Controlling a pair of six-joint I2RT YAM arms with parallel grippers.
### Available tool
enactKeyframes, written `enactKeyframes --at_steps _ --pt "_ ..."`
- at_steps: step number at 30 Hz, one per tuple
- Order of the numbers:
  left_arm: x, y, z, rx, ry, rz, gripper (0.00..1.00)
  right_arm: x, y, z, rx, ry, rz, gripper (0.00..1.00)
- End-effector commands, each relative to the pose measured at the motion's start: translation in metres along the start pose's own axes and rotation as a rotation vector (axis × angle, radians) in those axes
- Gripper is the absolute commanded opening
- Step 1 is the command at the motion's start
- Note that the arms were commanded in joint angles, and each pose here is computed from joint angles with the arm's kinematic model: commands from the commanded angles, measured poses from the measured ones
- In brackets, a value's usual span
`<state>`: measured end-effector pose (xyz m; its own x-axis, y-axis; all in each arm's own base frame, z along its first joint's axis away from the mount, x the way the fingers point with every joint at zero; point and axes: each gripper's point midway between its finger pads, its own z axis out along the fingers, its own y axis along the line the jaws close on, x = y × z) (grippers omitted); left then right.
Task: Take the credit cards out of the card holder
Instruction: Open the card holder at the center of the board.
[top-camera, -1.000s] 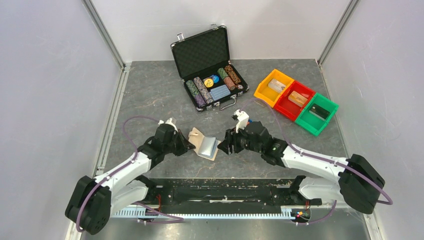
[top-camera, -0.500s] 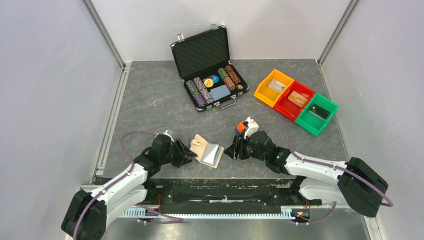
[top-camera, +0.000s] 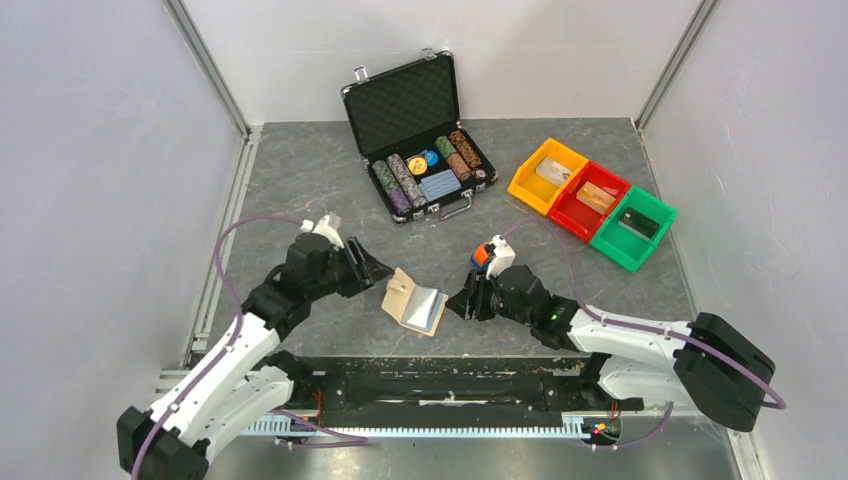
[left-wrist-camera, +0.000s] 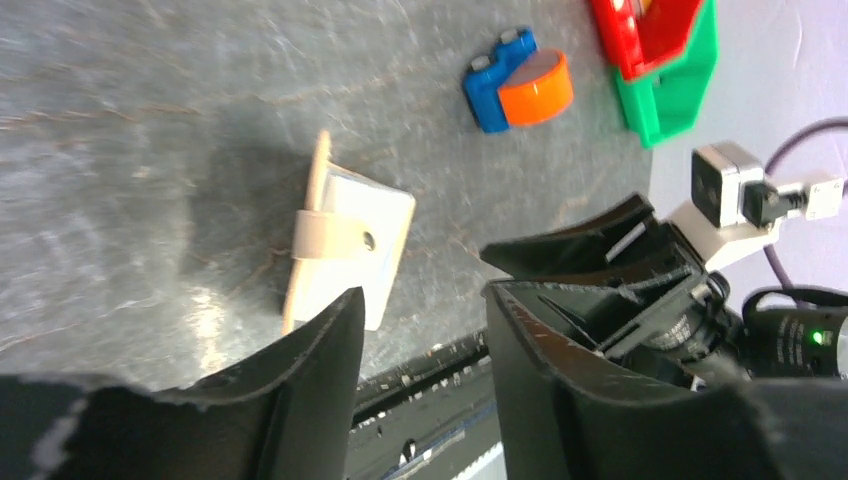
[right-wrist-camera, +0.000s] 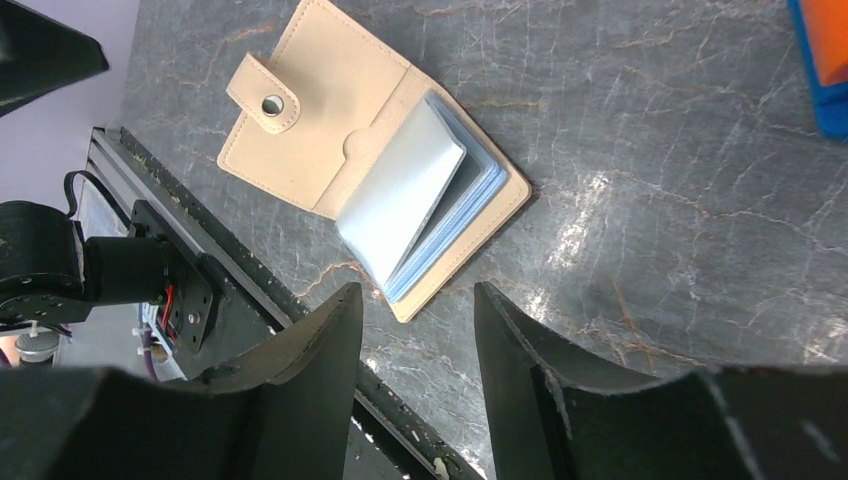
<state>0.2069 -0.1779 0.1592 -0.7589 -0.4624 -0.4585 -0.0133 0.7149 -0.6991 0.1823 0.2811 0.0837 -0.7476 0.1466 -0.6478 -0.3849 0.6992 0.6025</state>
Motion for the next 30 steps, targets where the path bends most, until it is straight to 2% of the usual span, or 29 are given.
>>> enactKeyframes --at_steps 1,6,9,12,14,20,24,30 --pt "0.031 -0.03 0.015 0.188 0.182 0.051 0.51 -0.002 0.007 0.005 -0.03 -0.022 0.008 0.47" --pt "0.062 -0.025 0.042 0.194 0.321 0.109 0.42 0.002 0.005 0.008 -0.024 -0.013 0.019 0.47" --pt "0.072 -0.002 0.06 0.11 0.355 0.101 0.39 0.003 0.005 0.008 -0.027 -0.016 0.025 0.48" --pt "0.069 0.037 0.073 -0.077 0.319 0.109 0.37 0.003 0.005 0.009 -0.028 -0.016 0.021 0.5" --pt "0.063 0.059 0.075 -0.175 0.261 0.116 0.4 0.007 0.001 0.01 -0.016 -0.002 0.019 0.5" --pt "0.053 0.09 0.071 -0.275 0.132 0.12 0.4 0.022 -0.003 0.013 -0.021 0.045 0.046 0.5" --pt "0.058 0.106 0.068 -0.333 0.14 0.122 0.4 0.026 -0.005 0.019 -0.01 0.058 0.062 0.5" --pt "0.084 0.121 0.07 -0.354 0.236 0.083 0.4 0.034 -0.006 0.028 -0.005 0.082 0.112 0.49"
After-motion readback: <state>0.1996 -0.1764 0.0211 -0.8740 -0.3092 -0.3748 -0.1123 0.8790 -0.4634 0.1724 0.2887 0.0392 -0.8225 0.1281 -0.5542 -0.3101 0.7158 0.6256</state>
